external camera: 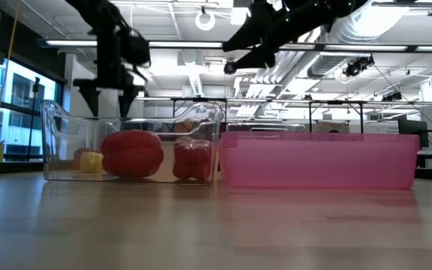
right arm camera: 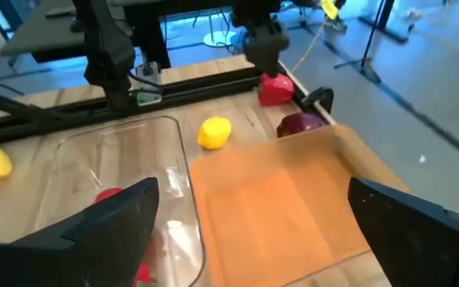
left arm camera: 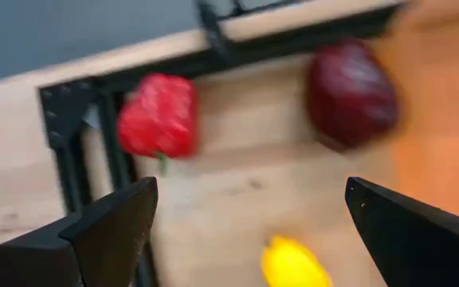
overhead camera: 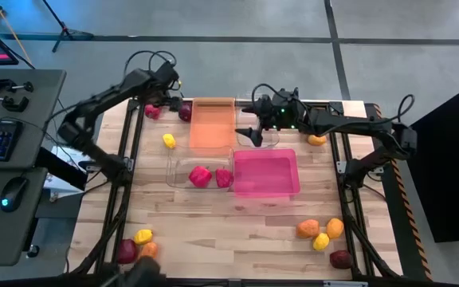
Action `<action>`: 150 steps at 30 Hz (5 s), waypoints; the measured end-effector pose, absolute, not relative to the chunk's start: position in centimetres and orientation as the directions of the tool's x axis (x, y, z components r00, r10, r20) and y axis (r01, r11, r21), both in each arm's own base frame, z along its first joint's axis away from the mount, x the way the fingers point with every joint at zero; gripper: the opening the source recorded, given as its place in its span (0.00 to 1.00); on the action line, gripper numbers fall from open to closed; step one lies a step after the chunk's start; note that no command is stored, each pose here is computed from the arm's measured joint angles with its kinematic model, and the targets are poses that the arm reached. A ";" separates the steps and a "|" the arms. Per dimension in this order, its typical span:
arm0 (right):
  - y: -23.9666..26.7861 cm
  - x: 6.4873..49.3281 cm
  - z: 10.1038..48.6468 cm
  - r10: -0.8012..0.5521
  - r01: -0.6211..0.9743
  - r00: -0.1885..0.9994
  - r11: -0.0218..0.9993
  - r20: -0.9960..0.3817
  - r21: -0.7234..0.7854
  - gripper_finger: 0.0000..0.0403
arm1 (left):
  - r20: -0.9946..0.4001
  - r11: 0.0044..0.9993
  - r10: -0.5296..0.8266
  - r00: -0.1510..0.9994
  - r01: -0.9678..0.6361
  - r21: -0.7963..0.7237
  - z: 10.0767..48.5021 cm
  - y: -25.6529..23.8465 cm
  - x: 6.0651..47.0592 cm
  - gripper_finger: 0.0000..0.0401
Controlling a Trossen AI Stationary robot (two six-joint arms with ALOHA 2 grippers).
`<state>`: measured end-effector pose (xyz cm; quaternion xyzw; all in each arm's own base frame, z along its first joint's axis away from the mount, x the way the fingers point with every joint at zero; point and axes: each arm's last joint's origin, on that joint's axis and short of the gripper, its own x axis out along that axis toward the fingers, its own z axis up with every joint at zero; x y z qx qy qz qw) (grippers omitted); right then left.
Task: Sort produce into baskets
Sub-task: Put the red bell pepper into the left transparent bin, then put the red apple into the pink bin
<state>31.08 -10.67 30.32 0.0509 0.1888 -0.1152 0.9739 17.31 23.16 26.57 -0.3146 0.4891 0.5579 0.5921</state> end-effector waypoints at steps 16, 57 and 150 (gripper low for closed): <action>-9.0 30.5 28.4 -0.116 0.318 0.809 0.911 -0.577 0.262 0.99 | -0.952 0.065 0.078 -0.297 -0.951 0.302 18.9 31.2 14.8 0.97; -5.1 31.0 29.7 -0.033 0.139 0.857 0.976 -0.515 0.168 0.99 | -0.919 0.148 0.135 -0.369 -0.910 0.388 20.4 30.6 15.1 0.67; -22.8 16.5 18.4 -0.344 0.977 -0.165 0.073 -0.924 -0.201 0.99 | -0.692 0.663 0.454 0.561 -0.732 -0.157 31.8 6.2 22.6 0.99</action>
